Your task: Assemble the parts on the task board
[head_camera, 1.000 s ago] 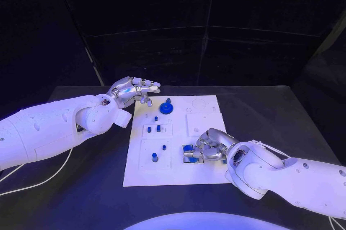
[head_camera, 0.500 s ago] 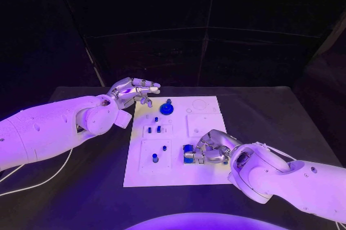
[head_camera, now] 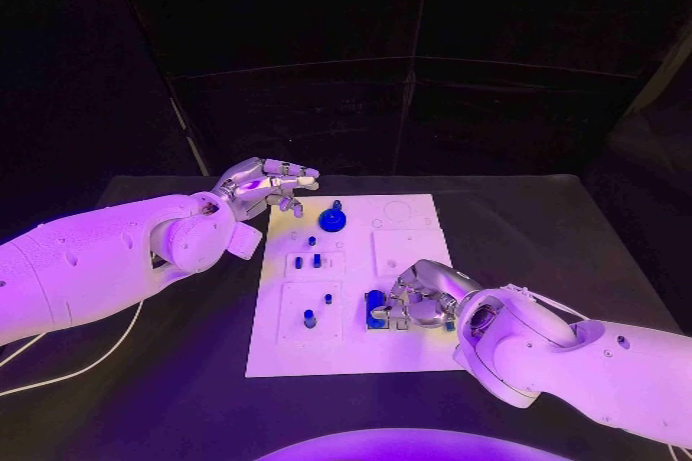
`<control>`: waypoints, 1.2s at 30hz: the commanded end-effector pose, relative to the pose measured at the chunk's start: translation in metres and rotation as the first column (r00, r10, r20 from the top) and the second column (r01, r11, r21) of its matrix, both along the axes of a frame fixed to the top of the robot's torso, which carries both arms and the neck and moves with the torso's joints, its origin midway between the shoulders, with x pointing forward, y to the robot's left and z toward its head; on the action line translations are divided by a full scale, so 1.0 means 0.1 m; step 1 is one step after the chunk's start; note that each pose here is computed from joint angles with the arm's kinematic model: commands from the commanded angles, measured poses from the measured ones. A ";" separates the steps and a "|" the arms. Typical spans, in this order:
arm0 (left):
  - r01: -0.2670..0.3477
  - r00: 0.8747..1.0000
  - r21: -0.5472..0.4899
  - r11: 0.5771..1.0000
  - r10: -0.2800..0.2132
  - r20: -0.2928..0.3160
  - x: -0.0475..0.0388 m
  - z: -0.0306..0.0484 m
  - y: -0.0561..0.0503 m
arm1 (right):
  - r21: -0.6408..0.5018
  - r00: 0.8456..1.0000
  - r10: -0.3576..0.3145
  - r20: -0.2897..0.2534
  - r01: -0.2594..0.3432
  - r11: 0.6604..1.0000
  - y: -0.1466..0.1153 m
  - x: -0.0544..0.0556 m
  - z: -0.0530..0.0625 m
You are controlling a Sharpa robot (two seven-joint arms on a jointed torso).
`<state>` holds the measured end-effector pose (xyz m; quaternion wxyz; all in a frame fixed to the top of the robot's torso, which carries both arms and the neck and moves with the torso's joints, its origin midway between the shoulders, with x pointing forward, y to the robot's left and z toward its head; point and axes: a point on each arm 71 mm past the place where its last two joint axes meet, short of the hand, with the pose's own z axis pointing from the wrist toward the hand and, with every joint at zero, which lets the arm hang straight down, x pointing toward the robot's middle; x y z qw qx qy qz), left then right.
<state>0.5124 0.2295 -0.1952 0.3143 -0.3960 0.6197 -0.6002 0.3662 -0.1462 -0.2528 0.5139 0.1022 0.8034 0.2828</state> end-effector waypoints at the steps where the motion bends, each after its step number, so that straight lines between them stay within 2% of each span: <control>1: 0.012 1.000 -0.012 1.000 -0.012 0.002 -0.003 0.014 -0.02 | -0.044 1.000 0.006 0.005 -0.005 0.999 -0.02 0.02 -0.03; 14: 0.009 1.000 -0.009 1.000 -0.009 0.001 0.003 0.010 0.00 | -0.061 1.000 0.016 -0.008 -0.016 0.998 -0.04 0.03 -0.05; 20: 0.011 1.000 -0.010 1.000 -0.011 0.001 0.001 0.008 0.00 | -0.010 0.999 -0.003 0.041 0.003 1.000 -0.12 0.02 0.01; 23: 0.011 1.000 -0.010 1.000 -0.011 0.001 -0.001 0.008 0.01 | 0.014 0.997 -0.023 0.072 0.022 1.000 -0.23 0.00 0.06; 27: 0.009 1.000 -0.010 1.000 -0.009 0.002 -0.005 0.007 0.01 | -0.004 0.993 -0.066 0.097 0.067 0.998 -0.50 -0.04 0.12; 36: 0.004 1.000 -0.014 1.000 -0.003 0.011 -0.014 0.014 0.02 | -0.105 0.985 -0.144 0.096 0.154 0.983 -1.02 -0.10 0.14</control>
